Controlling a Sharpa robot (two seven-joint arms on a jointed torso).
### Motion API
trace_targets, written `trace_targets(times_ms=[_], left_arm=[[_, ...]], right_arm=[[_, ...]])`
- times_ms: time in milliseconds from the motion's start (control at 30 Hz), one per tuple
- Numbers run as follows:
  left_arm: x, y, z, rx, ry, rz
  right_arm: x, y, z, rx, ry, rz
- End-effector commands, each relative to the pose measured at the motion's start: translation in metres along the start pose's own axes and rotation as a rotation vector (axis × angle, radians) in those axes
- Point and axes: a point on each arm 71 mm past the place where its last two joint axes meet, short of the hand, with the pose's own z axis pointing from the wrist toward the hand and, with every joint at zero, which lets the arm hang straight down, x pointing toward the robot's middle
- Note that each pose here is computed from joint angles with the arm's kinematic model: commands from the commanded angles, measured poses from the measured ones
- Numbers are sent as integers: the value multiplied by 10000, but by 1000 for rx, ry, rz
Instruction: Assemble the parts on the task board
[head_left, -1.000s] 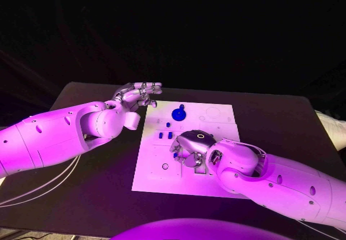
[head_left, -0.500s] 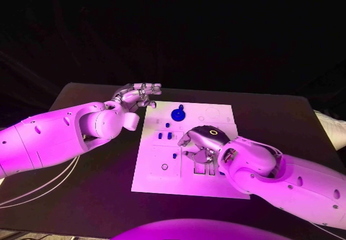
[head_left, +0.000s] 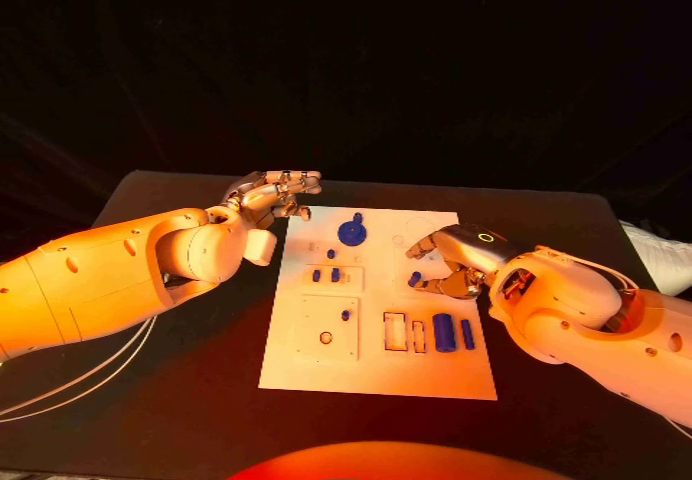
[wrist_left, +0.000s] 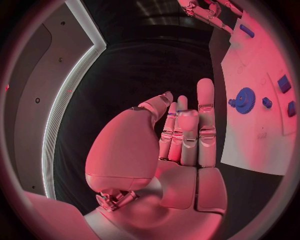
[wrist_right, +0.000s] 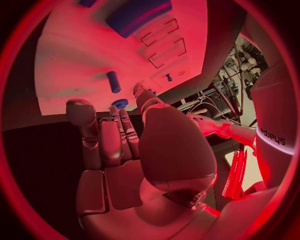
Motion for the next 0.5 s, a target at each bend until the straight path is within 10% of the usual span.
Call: trace_targets(times_ms=[33,500], left_arm=[[31,-6,1,3,28,-1],[32,-4,-3,-2,36,-1]], right_arm=[[12,-42,5,10,18,-56],[94,-26,80,-2,65,-65]])
